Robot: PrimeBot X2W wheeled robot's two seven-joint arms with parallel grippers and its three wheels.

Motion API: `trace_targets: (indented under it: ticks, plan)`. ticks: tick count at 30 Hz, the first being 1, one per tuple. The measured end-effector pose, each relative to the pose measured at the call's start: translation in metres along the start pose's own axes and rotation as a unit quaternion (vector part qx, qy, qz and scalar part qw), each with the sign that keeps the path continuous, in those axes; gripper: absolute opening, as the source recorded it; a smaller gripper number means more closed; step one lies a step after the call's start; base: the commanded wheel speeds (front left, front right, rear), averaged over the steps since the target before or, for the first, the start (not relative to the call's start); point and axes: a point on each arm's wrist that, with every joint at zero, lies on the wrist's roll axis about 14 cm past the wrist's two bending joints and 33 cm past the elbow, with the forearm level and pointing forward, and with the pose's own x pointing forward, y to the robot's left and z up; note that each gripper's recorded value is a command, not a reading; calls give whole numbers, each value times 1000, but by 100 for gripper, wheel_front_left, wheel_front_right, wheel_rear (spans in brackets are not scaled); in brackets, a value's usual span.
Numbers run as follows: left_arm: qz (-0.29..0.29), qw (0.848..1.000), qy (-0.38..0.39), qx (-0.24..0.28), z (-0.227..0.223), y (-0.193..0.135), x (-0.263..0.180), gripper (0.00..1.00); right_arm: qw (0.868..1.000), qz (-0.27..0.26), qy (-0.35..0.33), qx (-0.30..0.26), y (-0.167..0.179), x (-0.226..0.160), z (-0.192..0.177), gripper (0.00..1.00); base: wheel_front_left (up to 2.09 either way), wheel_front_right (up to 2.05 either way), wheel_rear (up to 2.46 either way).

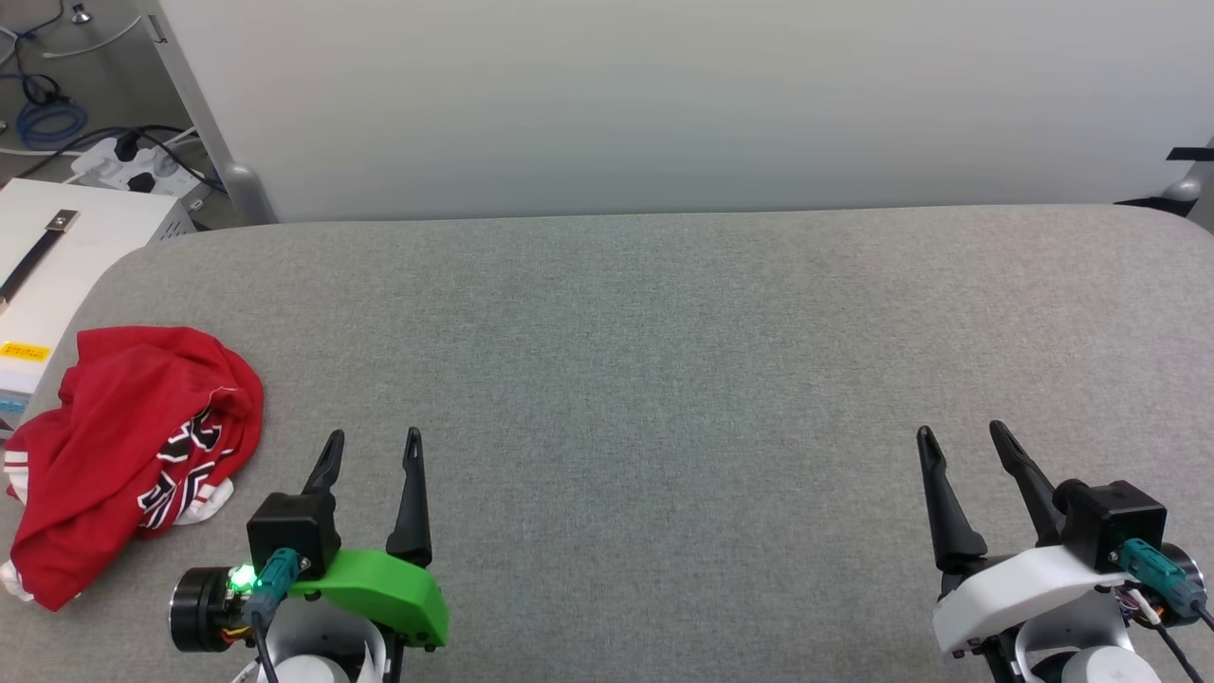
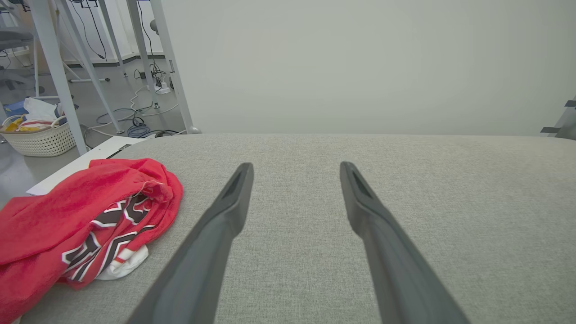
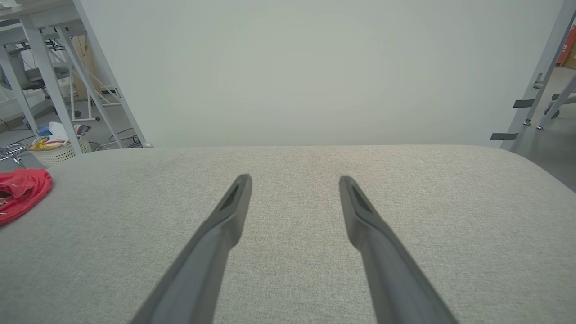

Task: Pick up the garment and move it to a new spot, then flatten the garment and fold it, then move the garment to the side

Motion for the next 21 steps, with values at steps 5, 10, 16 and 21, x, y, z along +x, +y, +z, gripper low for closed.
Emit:
trace_targets:
  ticks: [5, 10, 16, 21]
  plan:
    - [-1, 1000, -4, -5, 1, 0, 1, 100, 1000, 1, -5, 5, 1, 1, 1, 100, 0, 0, 0]
    - [5, 1000, -12, -11, 3, 4, 1, 100, 1000, 12, -8, 12, 8, 4, 1, 100, 0, 0, 0]
    - [25, 999, -17, -18, 4, 17, -5, 100, 999, 36, -11, 13, 23, 12, 3, 100, 0, 0, 0]
    - [50, 998, -19, -23, 3, 33, -13, 100, 998, 63, -14, 8, 40, 21, 5, 100, 0, 0, 0]
